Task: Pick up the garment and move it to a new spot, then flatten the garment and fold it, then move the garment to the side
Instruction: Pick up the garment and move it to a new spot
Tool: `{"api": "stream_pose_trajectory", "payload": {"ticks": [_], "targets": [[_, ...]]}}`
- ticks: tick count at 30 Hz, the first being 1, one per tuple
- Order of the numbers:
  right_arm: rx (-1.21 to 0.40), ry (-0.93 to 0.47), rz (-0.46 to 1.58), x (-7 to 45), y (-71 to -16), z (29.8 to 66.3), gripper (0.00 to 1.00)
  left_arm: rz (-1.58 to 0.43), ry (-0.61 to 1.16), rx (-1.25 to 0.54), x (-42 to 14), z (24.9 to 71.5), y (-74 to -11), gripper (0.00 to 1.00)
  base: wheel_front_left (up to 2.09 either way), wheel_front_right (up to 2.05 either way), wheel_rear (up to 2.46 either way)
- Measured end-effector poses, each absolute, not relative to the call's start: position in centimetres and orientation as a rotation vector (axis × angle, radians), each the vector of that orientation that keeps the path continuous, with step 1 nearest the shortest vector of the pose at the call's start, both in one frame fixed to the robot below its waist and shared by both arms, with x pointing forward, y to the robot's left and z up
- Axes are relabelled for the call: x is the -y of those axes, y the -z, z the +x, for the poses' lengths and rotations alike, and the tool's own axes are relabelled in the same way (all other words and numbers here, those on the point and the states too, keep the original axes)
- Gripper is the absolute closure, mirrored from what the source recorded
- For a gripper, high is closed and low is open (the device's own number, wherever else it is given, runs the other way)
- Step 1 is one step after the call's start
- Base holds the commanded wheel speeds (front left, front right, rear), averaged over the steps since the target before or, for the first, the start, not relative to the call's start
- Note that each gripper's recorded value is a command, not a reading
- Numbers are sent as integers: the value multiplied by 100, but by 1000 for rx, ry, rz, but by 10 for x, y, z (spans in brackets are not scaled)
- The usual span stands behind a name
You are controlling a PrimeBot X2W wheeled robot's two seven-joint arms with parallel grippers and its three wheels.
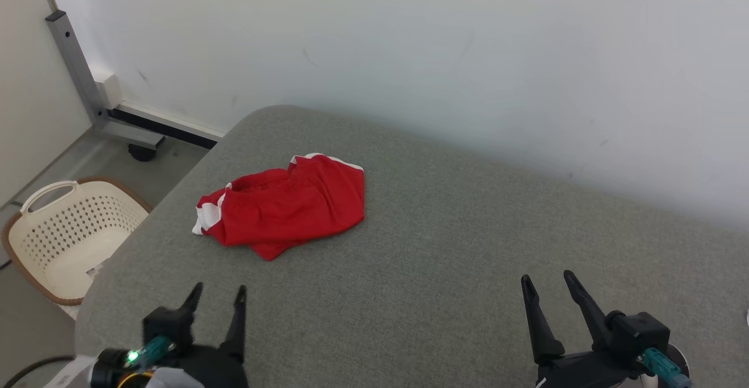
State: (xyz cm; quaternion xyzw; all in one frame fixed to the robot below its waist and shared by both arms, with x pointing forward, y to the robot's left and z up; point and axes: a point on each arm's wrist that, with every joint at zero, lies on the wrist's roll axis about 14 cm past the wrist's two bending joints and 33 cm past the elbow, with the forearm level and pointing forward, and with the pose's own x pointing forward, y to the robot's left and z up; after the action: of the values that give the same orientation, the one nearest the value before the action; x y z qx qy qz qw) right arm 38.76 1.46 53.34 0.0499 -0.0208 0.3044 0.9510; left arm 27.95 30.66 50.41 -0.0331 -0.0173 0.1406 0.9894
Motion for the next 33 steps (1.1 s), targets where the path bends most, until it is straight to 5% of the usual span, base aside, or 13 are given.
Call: {"api": "stream_pose_trajectory", "payload": {"ticks": [22, 33], "targets": [[-81, -665, 19, -19, -509, 406, 0, 53, -118, -693, -309, 418, -440, 0, 0, 0, 0], [-177, -561, 23, 20, -472, 421, 0, 130, -139, -778, -314, 465, -399, 0, 0, 0, 0]]}}
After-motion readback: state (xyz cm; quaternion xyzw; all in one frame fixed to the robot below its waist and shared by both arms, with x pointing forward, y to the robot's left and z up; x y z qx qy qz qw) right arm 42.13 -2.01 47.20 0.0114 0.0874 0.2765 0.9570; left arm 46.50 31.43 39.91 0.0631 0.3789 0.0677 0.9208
